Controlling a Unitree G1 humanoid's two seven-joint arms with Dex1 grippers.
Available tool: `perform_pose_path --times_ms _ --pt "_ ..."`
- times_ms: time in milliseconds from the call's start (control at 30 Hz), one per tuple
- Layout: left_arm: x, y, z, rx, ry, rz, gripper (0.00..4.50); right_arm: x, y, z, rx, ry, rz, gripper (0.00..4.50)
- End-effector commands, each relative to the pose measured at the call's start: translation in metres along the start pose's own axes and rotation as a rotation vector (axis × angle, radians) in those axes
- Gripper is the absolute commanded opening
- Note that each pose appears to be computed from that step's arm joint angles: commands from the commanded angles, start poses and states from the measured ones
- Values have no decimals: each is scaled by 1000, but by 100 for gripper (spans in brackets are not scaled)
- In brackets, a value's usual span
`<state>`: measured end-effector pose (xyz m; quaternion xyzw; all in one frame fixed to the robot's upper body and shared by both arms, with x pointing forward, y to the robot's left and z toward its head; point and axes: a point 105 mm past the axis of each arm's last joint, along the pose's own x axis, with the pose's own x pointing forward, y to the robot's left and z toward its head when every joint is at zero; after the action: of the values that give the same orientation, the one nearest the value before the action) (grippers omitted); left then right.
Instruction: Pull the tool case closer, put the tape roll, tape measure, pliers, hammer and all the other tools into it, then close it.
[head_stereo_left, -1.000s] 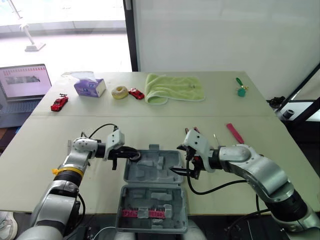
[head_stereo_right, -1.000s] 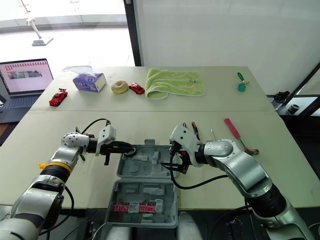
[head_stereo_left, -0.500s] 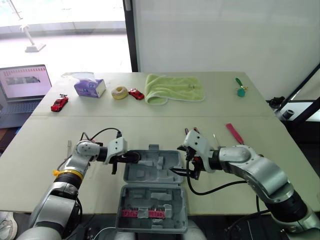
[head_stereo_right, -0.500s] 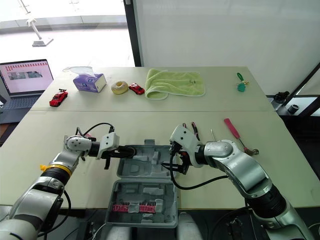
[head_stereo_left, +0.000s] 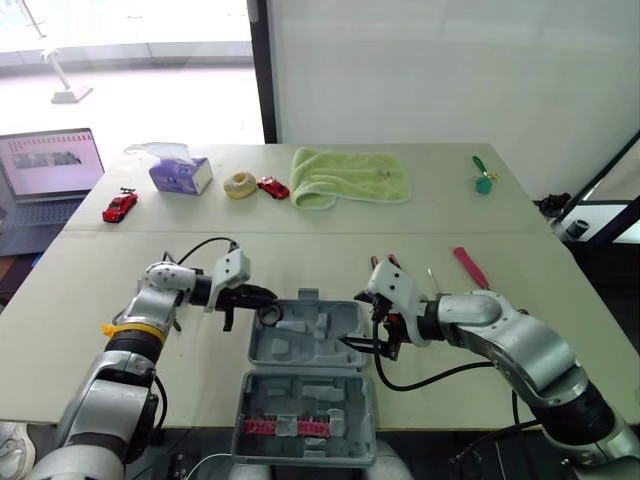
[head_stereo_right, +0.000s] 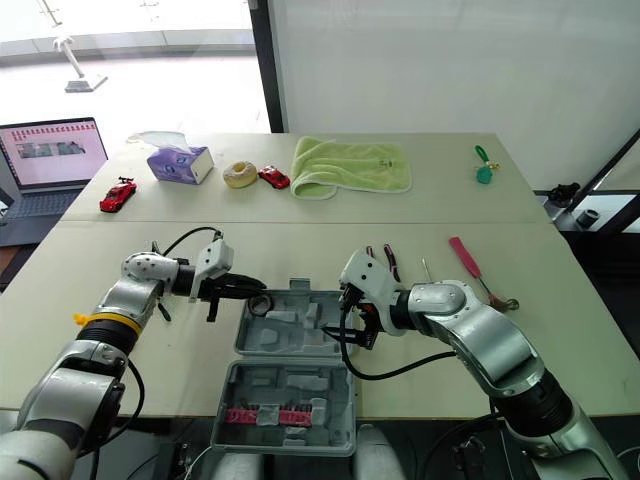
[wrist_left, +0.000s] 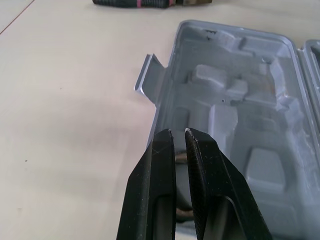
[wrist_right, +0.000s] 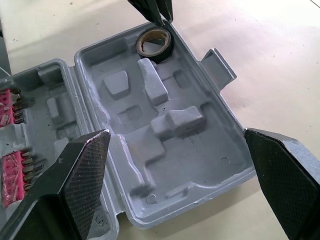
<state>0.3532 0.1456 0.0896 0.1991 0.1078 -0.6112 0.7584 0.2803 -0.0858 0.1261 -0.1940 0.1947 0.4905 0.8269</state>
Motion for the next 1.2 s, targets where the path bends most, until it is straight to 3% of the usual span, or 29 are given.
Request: perform_pose_path --times_ms 33,267,433,600,700,800,900,967,1033,1100,1200 --pt "0 3 3 20 -12 23 46 -4 3 12 -37 -45 2 450" --pt "14 -2 -30 60 144 43 46 -6 5 11 -31 -41 -3 450" --pt "17 -4 -30 51 119 47 46 -8 4 10 -28 -39 -7 450" --pt "9 1 -14 32 39 65 46 -11 4 10 -26 -45 -14 450" --pt "-27 14 15 5 -61 112 46 -29 -5 8 -18 -81 -74 450" --pt "-60 16 27 -27 -86 149 46 -50 -14 -4 -3 -76 -138 450" --pt "-76 12 28 -68 -76 173 46 -63 -16 -12 -4 -71 -166 450" --pt "-127 7 4 -122 16 314 46 -99 -32 -35 32 -42 -293 450" --pt "-180 -3 -23 -191 107 477 98 -140 -46 -54 77 -39 -424 450" --pt "-211 -15 -42 -236 170 577 179 -167 -49 -68 96 -27 -498 450" --pt "-246 -31 -63 -281 233 707 338 -198 -50 -90 122 4 -578 450"
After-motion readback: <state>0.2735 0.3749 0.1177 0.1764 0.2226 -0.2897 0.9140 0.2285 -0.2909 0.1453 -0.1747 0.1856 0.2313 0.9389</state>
